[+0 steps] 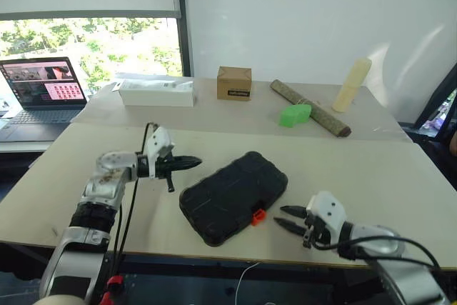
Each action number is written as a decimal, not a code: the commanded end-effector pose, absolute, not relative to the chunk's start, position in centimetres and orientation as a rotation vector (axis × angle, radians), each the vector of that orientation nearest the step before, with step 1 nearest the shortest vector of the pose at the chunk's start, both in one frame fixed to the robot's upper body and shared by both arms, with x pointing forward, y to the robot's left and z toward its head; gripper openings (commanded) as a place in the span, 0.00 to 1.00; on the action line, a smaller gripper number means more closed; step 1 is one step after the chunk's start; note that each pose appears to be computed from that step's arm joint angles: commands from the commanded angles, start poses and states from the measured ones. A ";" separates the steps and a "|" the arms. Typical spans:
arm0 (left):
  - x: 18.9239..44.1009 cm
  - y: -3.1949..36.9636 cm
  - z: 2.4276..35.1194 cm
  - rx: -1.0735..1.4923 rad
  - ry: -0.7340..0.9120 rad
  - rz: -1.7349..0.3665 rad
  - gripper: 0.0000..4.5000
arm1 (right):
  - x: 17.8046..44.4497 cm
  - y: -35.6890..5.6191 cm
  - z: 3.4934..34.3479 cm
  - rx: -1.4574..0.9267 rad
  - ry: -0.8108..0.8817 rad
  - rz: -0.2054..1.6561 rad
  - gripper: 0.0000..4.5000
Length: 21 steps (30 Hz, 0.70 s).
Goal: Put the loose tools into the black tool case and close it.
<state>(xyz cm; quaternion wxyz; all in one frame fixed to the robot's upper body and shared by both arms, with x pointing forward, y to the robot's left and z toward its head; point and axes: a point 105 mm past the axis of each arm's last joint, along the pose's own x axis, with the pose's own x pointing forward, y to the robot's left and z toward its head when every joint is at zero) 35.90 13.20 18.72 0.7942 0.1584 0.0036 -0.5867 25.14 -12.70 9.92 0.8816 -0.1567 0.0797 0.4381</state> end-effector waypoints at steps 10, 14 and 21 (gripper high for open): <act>34.8 8.9 16.1 0.456 0.088 -1.384 0.00 | 25.9 -9.9 10.1 -0.222 0.090 0.771 0.85; 34.8 8.8 15.0 0.480 0.124 -1.377 0.00 | 25.9 -9.3 10.1 -0.197 0.087 0.782 0.85; 34.9 8.9 13.4 0.499 0.175 -1.362 0.00 | 26.5 -9.5 9.1 -0.179 0.120 0.756 0.85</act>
